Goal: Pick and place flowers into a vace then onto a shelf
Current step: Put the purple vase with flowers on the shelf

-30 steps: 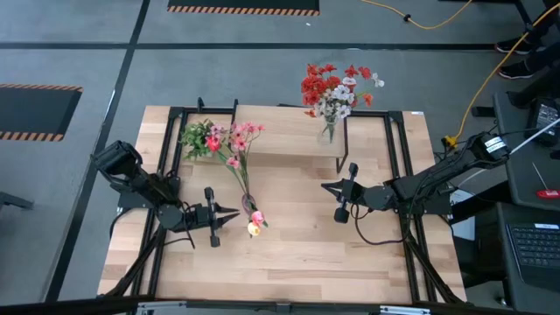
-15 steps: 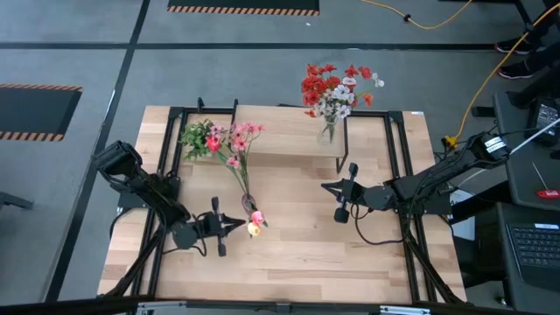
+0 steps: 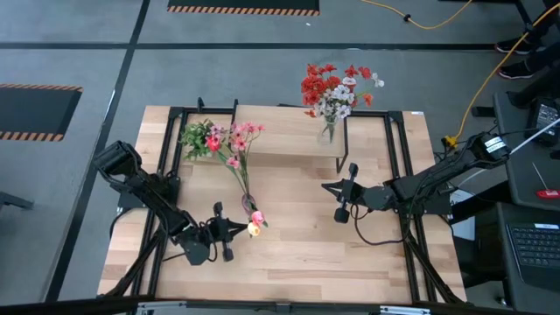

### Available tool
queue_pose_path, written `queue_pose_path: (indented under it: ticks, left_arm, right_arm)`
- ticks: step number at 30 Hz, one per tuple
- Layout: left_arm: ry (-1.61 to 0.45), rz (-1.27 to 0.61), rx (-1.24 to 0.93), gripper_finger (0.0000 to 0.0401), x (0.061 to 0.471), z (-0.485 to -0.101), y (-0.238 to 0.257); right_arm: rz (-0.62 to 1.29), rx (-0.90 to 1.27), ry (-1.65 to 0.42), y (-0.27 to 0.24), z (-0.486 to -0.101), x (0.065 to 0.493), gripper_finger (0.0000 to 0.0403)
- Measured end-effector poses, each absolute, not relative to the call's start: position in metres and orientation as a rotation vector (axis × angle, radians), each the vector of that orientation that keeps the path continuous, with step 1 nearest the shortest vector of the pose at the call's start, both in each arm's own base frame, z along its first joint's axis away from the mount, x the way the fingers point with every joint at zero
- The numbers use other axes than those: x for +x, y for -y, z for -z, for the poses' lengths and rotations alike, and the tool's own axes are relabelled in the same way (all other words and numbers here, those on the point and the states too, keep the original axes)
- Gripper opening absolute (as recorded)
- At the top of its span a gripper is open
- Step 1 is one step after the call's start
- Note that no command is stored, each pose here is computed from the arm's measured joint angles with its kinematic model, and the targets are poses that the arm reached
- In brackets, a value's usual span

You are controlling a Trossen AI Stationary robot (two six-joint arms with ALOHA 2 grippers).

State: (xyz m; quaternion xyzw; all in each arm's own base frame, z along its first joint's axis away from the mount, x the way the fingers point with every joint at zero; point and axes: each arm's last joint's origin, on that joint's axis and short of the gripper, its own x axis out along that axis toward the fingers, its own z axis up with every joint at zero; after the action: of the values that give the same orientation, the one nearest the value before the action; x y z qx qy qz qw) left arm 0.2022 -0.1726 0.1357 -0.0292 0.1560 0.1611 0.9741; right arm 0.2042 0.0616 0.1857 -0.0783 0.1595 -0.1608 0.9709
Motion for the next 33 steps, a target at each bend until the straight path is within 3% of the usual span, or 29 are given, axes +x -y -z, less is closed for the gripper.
queue_pose_path:
  ticks: [11,26,33]
  left_arm:
    - [-0.290,-0.367,-0.057,0.0056,0.2025,-0.1364,0.1709]
    - [-0.307,-0.355,0.025,0.0202,0.2025,-0.1361,0.1707]
    - [-0.322,-0.410,0.092,0.0225,0.1993,-0.1320,0.1664]
  right_arm:
    - [0.325,-0.156,-0.322,-0.0616,-0.1857,0.2042,0.0016]
    - [0.325,-0.155,-0.321,-0.0616,-0.1857,0.2042,0.0017]
    - [0.325,-0.155,-0.322,-0.0616,-0.1857,0.2042,0.0017]
